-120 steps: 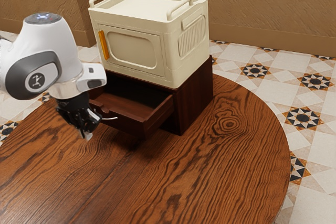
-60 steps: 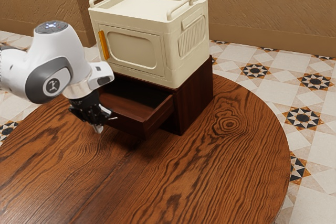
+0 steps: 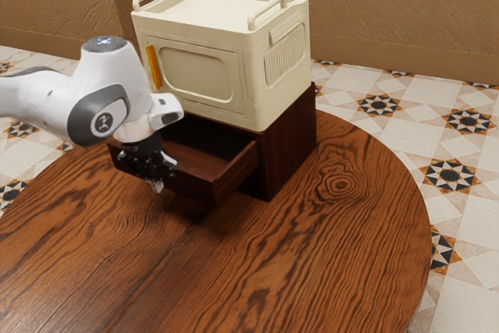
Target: Push the drawer handle with one arm to close the drawer
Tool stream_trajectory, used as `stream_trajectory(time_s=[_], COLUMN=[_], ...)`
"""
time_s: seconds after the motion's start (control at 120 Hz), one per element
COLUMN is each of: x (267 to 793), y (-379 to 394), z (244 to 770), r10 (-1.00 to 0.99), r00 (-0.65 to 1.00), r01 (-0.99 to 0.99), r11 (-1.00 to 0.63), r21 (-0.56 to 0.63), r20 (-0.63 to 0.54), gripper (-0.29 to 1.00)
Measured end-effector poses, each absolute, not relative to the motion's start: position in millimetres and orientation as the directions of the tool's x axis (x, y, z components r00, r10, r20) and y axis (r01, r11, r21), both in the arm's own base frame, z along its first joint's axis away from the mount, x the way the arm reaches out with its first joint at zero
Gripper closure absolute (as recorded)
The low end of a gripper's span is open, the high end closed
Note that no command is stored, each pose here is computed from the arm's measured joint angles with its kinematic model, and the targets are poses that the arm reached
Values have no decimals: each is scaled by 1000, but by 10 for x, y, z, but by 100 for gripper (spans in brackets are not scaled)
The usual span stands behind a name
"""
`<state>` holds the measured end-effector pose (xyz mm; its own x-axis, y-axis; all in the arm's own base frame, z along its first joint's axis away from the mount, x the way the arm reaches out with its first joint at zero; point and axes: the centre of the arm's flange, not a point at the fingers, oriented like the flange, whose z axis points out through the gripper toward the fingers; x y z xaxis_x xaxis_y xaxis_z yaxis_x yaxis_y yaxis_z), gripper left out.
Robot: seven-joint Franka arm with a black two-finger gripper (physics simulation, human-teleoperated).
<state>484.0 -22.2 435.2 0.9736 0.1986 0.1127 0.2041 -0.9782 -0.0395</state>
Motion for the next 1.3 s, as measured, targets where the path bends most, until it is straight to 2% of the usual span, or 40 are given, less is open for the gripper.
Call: stream_trajectory(time_s=[0.192, 0.6, 1.3], x=[5020, 5423, 5901], y=[55, 94, 185], z=[4217, 3993, 4150], r10=[228, 183, 159], r00=[970, 982, 979], r01=[233, 188, 170], r11=[-970, -977, -982], r21=[-66, -102, -80], r20=[79, 55, 126], gripper=[79, 79, 79])
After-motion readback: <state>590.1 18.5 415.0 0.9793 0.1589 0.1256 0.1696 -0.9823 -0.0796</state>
